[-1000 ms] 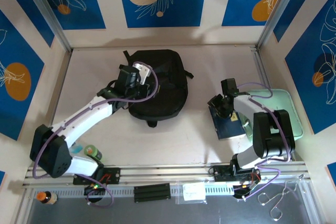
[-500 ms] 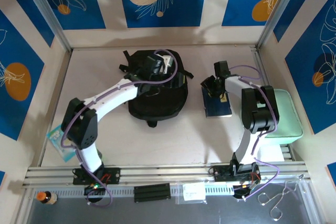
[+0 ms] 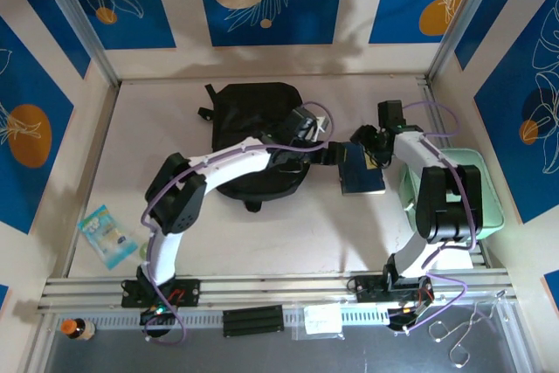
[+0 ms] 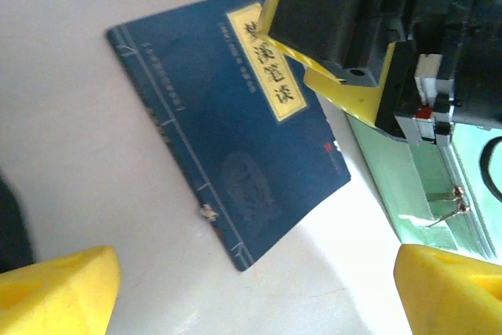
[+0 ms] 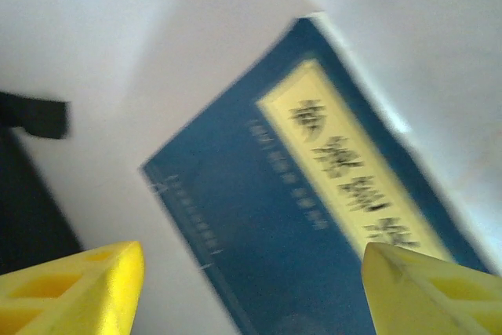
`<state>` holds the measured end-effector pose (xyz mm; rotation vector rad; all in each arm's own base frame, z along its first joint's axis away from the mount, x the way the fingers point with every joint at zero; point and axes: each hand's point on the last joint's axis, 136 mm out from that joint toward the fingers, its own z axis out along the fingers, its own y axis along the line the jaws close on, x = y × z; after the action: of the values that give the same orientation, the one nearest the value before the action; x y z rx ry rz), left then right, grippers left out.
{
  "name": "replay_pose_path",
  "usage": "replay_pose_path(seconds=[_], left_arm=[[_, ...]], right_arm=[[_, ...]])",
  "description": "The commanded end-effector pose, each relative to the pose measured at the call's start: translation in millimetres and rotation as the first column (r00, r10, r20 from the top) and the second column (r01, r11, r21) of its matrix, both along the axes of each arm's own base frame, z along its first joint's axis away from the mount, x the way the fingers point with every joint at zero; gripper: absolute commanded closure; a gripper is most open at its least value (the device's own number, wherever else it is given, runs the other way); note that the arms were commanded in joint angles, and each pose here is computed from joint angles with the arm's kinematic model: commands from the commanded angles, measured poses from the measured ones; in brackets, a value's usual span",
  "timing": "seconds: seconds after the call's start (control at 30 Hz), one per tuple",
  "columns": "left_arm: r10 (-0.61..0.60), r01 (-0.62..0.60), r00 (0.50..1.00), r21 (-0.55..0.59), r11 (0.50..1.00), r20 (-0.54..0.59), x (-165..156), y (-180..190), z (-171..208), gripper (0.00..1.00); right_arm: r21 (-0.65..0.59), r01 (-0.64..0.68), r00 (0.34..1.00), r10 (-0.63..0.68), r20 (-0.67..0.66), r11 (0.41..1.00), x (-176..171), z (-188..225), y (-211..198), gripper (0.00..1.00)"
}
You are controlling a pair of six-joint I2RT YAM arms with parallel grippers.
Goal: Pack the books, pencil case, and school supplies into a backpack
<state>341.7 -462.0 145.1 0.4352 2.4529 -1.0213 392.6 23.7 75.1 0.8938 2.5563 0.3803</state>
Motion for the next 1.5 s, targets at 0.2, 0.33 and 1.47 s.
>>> replay_pose_path(seconds=[0.2, 0.33, 1.47], left_arm=[[-0.022, 0.022, 0.997, -0.006, 1.000, -0.071, -1.7, -30.4, -26.0, 0.15], [0.020, -0.012, 0.994, 0.077, 0.997, -0.108, 2.3, -23.5, -52.1, 0.21], [0.225, -0.160, 0.950, 0.282, 0.946, -0.217, 18.6, 9.6, -140.0, 0.56]], right_arm=[[0.108, -0.090, 0.985, 0.105, -0.140, 0.990, -30.6, -35.6, 14.4, 0.27], [0.138, -0.064, 0.972, 0.093, -0.216, 0.988, -45.4, -49.3, 20.2, 0.28], [0.214, -0.119, 0.961, 0.167, -0.221, 0.970, -57.9, -54.0, 37.5, 0.49]])
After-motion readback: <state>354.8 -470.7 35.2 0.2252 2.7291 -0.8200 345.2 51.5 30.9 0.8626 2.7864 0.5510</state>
